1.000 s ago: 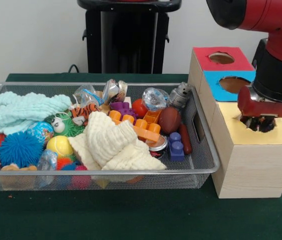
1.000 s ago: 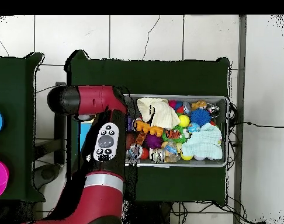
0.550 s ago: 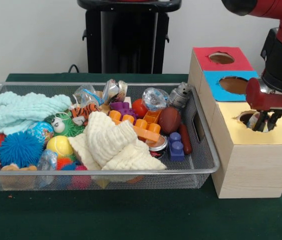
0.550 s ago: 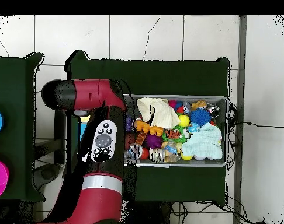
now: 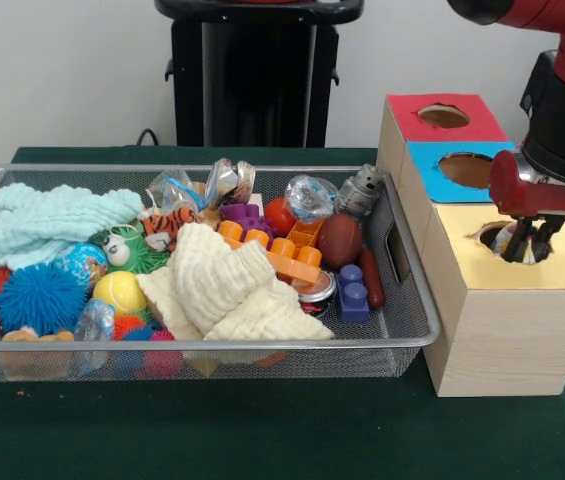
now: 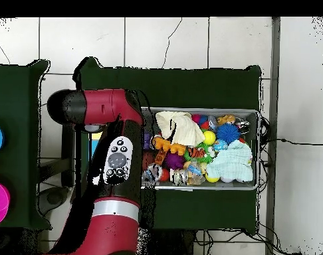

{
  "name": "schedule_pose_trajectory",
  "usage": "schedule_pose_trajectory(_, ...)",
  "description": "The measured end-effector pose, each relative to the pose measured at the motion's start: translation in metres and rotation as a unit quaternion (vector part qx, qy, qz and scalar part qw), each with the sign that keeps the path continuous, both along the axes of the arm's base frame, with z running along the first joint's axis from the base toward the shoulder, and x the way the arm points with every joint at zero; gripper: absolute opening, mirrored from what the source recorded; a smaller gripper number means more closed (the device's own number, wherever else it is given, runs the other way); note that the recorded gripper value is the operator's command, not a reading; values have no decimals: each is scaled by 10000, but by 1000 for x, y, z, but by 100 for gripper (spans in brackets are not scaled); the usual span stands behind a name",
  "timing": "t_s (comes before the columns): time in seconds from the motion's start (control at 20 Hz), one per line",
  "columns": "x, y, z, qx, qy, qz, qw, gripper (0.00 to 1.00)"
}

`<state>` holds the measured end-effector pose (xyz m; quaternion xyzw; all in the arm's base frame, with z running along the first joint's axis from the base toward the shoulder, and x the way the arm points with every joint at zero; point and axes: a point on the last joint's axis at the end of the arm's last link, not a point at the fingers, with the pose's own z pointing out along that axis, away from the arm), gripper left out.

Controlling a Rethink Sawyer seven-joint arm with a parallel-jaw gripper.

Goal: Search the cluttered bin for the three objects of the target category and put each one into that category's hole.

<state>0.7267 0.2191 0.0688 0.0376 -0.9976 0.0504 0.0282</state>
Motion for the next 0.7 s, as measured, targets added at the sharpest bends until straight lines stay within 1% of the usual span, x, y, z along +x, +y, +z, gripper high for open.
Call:
schedule_pose_trajectory(0.3, 0, 0, 3, 1, -4, -2, 10000, 0)
schedule_pose_trajectory(0.7, -1, -2, 20, 20, -19, -34, 10000, 0)
